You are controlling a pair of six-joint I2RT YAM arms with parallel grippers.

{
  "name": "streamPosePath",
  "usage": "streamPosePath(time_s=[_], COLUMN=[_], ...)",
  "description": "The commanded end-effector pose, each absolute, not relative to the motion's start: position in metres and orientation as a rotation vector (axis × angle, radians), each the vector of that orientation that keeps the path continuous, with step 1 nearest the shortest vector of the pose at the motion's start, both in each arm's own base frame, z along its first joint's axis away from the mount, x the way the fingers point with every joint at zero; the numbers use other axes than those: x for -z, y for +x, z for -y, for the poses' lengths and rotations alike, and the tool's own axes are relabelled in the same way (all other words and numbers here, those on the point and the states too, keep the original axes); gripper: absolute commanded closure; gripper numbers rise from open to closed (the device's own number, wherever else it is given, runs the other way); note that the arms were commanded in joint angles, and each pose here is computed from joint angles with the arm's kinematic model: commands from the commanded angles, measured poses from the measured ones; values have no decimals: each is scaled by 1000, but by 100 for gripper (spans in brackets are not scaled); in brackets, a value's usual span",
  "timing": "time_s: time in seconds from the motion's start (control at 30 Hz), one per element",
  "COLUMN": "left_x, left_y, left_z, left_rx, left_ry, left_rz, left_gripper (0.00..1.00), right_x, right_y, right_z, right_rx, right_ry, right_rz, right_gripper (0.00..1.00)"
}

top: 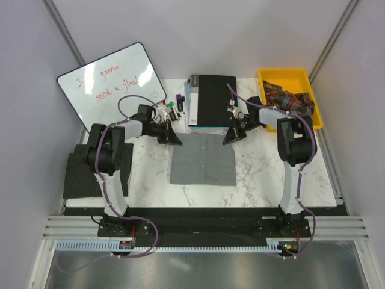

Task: Fold and stack the long sleeve shirts
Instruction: Fold the shirt

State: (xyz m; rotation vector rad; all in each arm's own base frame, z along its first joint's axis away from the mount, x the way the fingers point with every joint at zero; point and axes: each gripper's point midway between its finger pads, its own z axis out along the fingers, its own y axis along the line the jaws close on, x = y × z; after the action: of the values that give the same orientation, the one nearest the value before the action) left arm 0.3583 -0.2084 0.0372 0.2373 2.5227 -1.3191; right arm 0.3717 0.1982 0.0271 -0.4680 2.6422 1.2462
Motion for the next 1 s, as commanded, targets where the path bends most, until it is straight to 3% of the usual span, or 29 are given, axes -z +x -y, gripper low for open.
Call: streamPosePath(time_s=[0.0, 0.1, 0.23, 0.4, 0.43, 0.47, 0.63, 0.87, 0.9, 0.93, 0.97], left_x=[-153, -232, -278, -202, -179, -163, -80, -79, -77, -75, -74], left_y=[395, 401, 376, 319, 303, 296, 239, 201, 193, 186, 182], left_z=[222, 222, 221, 207, 202, 197, 179, 179, 179, 178, 178], left_rx=[1319, 1176, 905, 711, 609, 552, 436, 398, 376, 383, 375], left_ry=[580, 838, 1253, 1606, 1725, 1784, 2011, 2003, 2017, 2026, 2030], left_rz=[-2160, -1887, -1409, -1150, -993, -954, -708, -550, -490, -478, -453], left_gripper=[98, 98, 98, 98, 98, 98, 98, 98, 97, 89, 65], right_x=[-130, -202, -246, -184, -174, -138, -85, -62, -54, -48, -49], right_y=[412, 427, 425, 374, 370, 350, 292, 218, 201, 189, 182], right_z=[-214, -213, -212, -204, -204, -198, -196, -182, -177, -174, -172], right_rx=[-1191, -1047, -797, -511, -390, -392, -238, -215, -264, -287, -244], right_ry=[-741, -919, -1124, -1501, -1632, -1698, -2002, -2189, -2229, -2253, -2286], right_rz=[-2264, -2003, -1685, -1431, -1294, -1301, -948, -630, -618, -592, -476], right_gripper=[100, 100, 100, 100, 100, 100, 100, 100, 100, 97, 80])
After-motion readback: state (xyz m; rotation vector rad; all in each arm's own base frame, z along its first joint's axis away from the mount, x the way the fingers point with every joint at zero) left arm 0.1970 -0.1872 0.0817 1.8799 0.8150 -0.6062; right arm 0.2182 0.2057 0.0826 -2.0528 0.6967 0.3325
